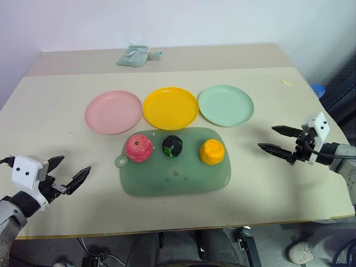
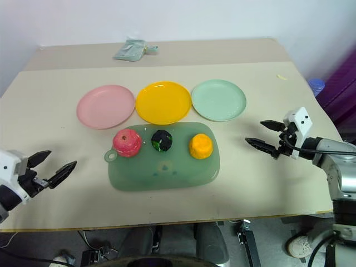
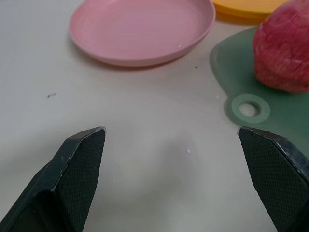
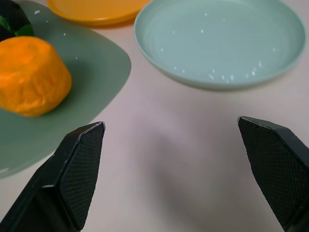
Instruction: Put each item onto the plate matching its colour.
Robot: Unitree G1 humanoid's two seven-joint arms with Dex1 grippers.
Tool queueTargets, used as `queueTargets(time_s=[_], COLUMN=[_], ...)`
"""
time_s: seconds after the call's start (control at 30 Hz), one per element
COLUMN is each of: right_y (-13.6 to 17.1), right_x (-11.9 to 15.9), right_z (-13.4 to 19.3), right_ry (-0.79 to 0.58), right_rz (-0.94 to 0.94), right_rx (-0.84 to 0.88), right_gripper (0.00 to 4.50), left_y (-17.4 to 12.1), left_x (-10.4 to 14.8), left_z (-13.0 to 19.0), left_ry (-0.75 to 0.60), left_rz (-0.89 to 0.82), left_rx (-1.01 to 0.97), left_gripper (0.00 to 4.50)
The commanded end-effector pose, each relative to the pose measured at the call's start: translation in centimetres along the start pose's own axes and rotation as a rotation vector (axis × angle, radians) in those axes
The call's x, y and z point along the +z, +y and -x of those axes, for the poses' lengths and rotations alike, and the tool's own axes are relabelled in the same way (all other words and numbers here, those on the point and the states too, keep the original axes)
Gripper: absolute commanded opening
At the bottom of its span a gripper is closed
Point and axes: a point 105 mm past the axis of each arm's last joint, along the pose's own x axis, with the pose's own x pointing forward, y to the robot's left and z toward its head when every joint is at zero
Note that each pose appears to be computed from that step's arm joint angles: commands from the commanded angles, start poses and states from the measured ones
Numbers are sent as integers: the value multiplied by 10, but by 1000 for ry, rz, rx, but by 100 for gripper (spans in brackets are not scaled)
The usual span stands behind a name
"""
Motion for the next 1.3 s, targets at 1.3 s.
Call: queueTargets(time_s=[1.3], right_y=[104], right_x=[50], right_z=[-16], right_ry=[-208], right_rz=[-2], right_rx=[174], right_gripper=[448], left_y=[-88], left_x=[50], left_z=[-112], left_ry=[7], left_rz=[-272], left_rx=[-666], left_gripper=[450])
